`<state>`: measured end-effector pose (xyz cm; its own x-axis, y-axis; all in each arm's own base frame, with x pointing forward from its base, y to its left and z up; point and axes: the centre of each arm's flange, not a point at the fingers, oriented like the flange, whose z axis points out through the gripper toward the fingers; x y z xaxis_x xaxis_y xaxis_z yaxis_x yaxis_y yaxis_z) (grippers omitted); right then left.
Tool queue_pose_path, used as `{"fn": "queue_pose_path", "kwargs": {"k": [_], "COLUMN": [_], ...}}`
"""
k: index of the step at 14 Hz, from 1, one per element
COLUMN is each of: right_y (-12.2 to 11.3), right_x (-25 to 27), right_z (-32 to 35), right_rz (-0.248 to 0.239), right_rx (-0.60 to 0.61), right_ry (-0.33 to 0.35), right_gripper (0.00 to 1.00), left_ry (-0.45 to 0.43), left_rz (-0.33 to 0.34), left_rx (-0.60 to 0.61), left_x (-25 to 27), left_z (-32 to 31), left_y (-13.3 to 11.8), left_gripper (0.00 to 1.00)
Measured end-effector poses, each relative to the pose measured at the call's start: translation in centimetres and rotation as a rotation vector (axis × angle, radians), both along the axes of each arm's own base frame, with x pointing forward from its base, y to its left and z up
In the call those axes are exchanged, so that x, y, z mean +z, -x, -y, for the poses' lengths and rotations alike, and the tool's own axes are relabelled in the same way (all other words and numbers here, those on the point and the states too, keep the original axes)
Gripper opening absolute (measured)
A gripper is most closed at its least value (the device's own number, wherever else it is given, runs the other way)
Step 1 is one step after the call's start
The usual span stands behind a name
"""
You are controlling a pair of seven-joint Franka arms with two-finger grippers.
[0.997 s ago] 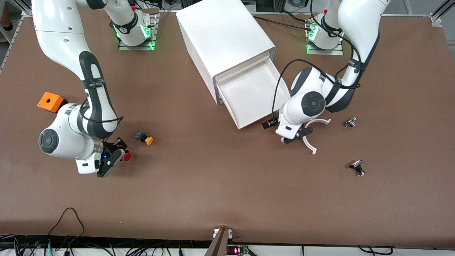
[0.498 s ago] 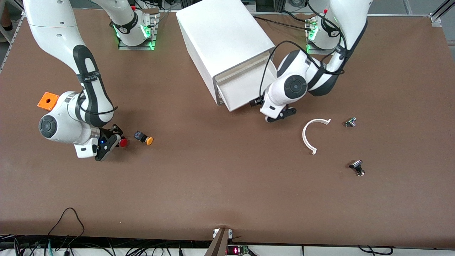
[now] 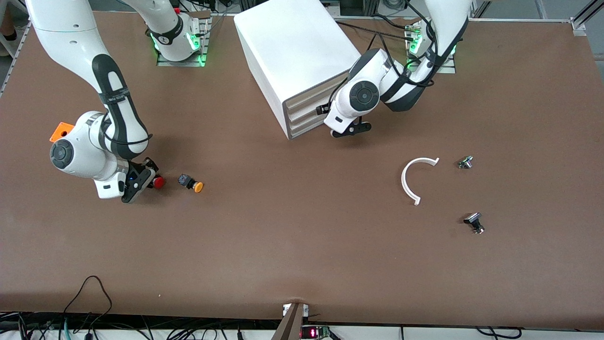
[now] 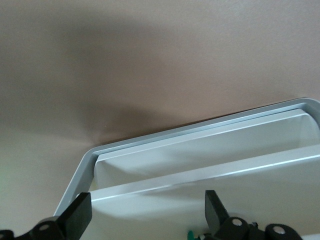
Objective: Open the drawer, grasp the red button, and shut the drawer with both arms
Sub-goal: 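Push the drawer shut with the left gripper while the right gripper lowers, then release the red button beside the yellow button while the left gripper withdraws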
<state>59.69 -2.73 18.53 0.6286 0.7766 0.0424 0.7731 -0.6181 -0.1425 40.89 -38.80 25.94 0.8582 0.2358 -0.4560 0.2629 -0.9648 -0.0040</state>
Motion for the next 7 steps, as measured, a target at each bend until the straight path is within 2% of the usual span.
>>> {"fn": "queue_pose_path", "kwargs": {"k": [3, 5, 7], "right_y": [0.0, -0.1, -0.4], "right_x": [0.2, 0.5, 2.1], "right_z": [0.2, 0.2, -0.1], "right_rz": [0.001, 0.002, 0.003], "right_rx": [-0.028, -0.033, -0.030], "right_ry": [0.001, -0.001, -0.017], "right_gripper": [0.78, 0.99, 1.00], "left_ry": [-0.003, 0.005, 0.038], "left_rz": [0.001, 0.030, 0.098], "left_rx": [0.013, 0.051, 0.082], "left_x": [0.1, 1.0, 3.3], "left_z": [-0.6, -2.7, -6.8], "left_y": [-0.5, -2.8, -6.9], "left_gripper": [1.00, 1.00, 1.00]}}
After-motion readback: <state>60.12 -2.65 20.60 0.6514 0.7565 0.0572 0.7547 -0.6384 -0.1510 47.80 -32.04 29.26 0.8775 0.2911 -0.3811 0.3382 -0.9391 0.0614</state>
